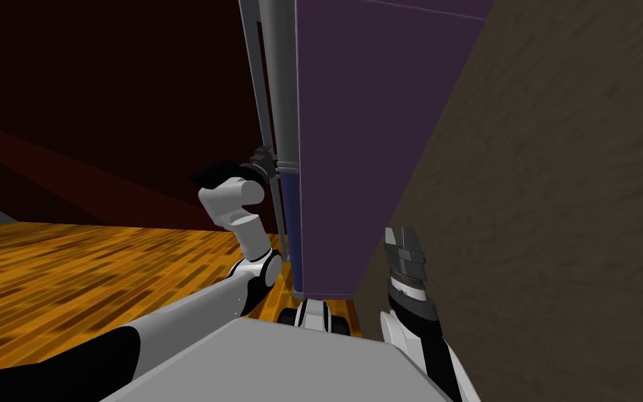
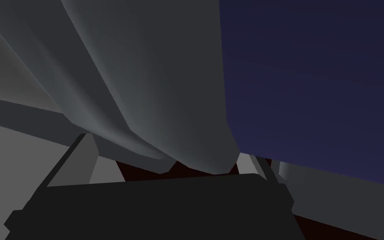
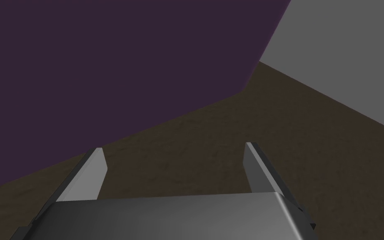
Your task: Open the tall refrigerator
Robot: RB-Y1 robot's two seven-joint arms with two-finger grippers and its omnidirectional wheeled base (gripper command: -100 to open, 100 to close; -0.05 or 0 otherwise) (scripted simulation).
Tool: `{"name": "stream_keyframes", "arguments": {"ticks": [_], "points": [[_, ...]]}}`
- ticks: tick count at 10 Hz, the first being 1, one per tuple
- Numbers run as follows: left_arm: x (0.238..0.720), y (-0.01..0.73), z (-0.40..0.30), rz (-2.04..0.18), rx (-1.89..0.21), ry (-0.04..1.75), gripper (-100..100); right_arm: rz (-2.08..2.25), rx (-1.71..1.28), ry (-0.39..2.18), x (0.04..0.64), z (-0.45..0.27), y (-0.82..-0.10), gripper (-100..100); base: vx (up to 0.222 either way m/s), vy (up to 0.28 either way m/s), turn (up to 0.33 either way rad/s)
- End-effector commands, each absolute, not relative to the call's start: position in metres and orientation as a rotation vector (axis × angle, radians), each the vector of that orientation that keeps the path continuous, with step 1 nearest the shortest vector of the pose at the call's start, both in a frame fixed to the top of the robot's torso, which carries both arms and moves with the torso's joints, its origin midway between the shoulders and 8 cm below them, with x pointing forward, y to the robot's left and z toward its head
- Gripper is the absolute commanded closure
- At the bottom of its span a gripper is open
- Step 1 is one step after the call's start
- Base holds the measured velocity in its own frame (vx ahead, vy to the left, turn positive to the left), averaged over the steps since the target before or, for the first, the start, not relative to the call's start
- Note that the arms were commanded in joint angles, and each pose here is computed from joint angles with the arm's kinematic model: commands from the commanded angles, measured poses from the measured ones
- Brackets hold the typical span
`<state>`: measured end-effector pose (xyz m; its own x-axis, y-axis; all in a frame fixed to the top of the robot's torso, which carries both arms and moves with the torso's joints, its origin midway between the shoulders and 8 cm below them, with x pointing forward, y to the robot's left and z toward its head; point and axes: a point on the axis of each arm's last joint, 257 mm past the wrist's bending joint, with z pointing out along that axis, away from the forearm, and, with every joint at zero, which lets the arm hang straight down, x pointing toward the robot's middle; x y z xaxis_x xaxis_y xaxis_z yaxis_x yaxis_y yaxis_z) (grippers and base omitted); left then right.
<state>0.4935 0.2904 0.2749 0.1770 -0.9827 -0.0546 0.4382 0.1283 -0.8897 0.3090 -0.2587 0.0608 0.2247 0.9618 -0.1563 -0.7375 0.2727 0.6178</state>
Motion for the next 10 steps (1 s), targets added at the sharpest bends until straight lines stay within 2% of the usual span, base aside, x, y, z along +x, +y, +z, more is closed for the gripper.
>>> {"name": "stream_keyframes", "arguments": {"ticks": [1,5,6,9,10], "points": [[0.490,0.290,0.283,-1.211,-0.873,0.798,-100,1.232,0.465,0.575,0.309,0.061,-0.259,0,0.050,0.002,0.000],[0.487,0.290,0.288,-1.204,-0.876,0.804,-100,1.231,0.465,0.575,0.309,0.061,-0.259,0,0.060,0.015,0.011],[0.489,0.290,0.286,-1.210,-0.873,0.798,100,1.231,0.465,0.575,0.309,0.061,-0.259,0,-0.033,-0.010,-0.023],[0.488,0.290,0.286,-1.210,-0.859,0.788,100,1.232,0.465,0.575,0.309,0.061,-0.259,0,-0.061,-0.009,-0.007],[0.491,0.282,0.289,-1.234,-0.844,0.798,100,1.232,0.465,0.575,0.309,0.061,-0.259,0,0.015,0.152,-0.033]]}}
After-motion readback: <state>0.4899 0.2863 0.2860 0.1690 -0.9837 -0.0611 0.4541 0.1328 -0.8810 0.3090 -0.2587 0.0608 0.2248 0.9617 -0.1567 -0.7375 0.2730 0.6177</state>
